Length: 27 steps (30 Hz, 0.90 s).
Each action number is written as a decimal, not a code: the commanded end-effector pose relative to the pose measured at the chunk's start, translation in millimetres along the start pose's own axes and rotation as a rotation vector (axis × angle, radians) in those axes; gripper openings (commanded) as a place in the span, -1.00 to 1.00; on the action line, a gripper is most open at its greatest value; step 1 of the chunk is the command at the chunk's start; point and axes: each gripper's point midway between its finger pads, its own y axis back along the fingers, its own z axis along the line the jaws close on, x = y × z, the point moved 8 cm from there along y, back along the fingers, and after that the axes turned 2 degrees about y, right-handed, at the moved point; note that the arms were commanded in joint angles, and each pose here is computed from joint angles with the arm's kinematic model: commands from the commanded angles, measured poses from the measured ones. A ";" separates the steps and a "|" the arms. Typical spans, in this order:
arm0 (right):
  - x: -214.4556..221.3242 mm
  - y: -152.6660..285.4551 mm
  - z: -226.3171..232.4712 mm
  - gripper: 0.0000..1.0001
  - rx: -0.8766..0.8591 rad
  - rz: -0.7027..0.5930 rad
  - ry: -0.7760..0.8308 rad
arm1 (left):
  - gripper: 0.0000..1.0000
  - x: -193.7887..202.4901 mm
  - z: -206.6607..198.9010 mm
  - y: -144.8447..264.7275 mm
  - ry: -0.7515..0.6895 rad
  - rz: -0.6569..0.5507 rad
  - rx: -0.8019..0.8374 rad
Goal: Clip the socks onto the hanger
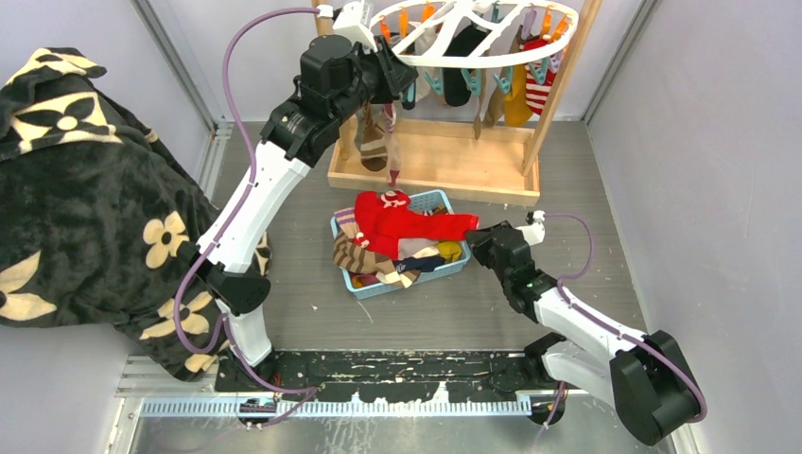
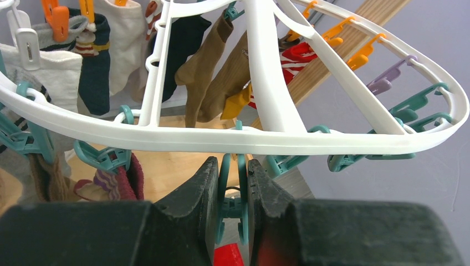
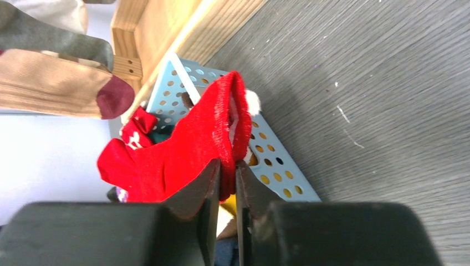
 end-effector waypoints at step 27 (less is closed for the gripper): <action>-90.0 69.0 207.8 -0.98 -0.577 0.021 1.017 | -0.74 -8.5 -10.6 9.0 -0.066 -0.049 0.028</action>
